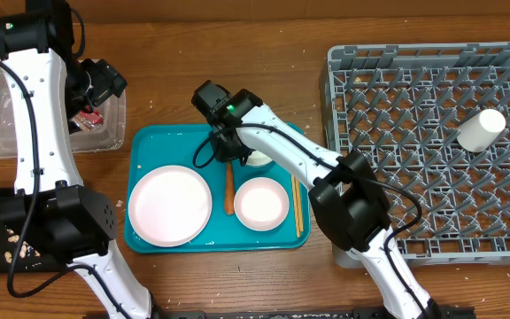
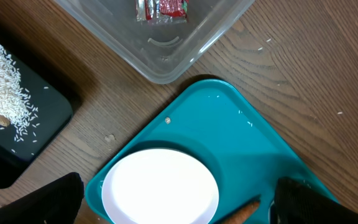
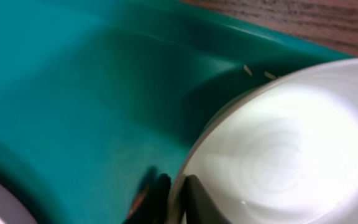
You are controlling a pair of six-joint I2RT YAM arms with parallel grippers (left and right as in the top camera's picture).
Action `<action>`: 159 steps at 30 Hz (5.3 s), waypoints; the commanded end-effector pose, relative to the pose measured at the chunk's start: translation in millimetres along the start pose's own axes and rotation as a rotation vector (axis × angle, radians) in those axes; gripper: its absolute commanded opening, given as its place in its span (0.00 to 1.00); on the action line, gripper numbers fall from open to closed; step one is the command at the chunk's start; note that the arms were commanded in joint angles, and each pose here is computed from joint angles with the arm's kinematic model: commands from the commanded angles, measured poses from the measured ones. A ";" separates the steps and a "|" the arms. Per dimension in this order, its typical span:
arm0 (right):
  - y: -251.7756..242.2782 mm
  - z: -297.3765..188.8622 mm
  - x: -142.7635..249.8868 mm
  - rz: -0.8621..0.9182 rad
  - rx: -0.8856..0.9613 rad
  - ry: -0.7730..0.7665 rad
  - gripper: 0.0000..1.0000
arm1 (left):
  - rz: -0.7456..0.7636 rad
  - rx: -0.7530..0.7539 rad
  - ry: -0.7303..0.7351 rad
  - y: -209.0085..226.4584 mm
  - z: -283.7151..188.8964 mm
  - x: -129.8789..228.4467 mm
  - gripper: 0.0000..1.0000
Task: Sort waste into correct bins and load items into the dishwasher
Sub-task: 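Carry the bowl to the rack and set it upside down, then move the right gripper over the remaining small bowl and grasp it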
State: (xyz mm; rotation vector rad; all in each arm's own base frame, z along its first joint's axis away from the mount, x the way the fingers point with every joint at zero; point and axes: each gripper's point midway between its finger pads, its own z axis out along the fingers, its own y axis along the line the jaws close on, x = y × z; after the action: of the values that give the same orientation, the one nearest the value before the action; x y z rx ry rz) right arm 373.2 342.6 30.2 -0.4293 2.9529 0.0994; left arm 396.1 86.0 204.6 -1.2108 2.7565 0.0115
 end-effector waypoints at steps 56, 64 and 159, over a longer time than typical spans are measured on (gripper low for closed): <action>-356.6 -197.2 -52.8 0.466 -1.094 -0.415 0.04 | -0.011 0.009 -0.035 0.1 -9.4 -4.7 1.00; -357.6 -194.6 -52.8 0.464 -1.098 -0.420 0.04 | -0.011 0.009 -0.035 0.1 -9.4 -4.7 1.00; 7.0 -95.7 80.4 0.315 -0.137 0.214 0.97 | -0.011 0.009 -0.035 0.1 -9.4 -4.7 1.00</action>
State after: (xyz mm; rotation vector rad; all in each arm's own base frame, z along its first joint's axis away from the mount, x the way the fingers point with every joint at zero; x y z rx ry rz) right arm 291.9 304.5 103.7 -0.0172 3.1881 0.1994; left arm 396.1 86.0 204.6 -1.2108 2.7565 0.0115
